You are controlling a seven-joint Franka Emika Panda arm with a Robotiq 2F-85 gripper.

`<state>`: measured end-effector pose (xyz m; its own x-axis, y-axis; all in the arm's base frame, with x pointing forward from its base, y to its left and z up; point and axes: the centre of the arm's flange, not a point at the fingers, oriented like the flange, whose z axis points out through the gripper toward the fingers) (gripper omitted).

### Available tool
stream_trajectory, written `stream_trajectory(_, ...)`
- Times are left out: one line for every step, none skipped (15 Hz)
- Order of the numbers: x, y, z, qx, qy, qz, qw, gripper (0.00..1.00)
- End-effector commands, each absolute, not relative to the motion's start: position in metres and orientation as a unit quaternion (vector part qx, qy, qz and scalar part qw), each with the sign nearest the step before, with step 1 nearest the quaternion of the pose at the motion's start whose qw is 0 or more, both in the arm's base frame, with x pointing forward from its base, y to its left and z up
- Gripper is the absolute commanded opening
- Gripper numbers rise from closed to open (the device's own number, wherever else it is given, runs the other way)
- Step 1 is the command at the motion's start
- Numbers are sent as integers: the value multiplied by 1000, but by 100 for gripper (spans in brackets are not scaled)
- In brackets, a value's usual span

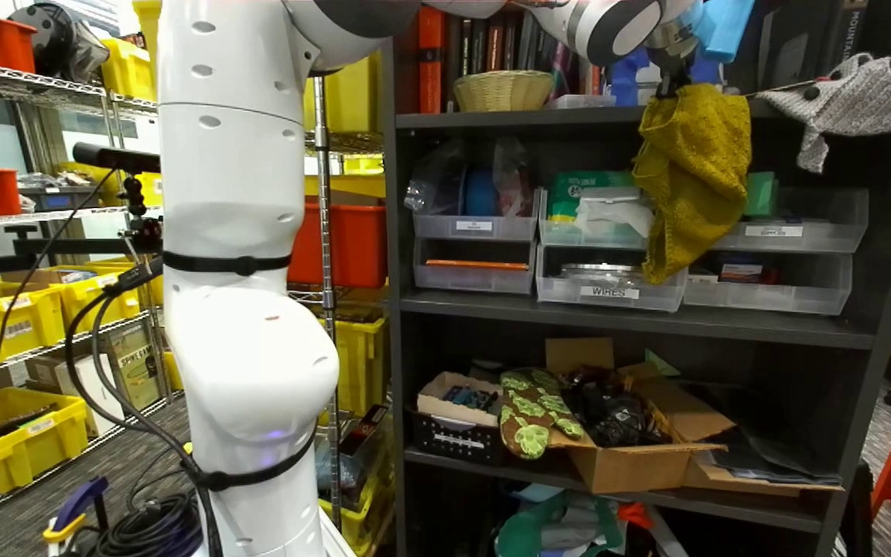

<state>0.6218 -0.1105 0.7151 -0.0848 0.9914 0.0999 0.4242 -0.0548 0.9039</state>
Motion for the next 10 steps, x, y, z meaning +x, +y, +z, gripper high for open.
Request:
stream_trajectory(605, -77, 711, 566, 625, 422, 333, 1)
stream_trajectory(603, -74, 711, 562, 628, 421, 335, 1)
stream_trajectory(600, -69, 711, 557, 631, 422, 337, 1)
stream_trajectory(597, -64, 712, 553, 633, 422, 339, 1)
stream_trajectory(594, -60, 712, 548, 636, 423, 340, 1)
stream_trajectory(591, -56, 712, 543, 640, 423, 342, 1)
stream_trajectory(587, -51, 712, 538, 644, 423, 343, 1)
stream_trajectory(584, -47, 712, 533, 648, 423, 344, 1)
stream_trajectory(582, -43, 710, 528, 651, 422, 346, 1)
stream_trajectory(579, -40, 709, 524, 655, 421, 346, 1)
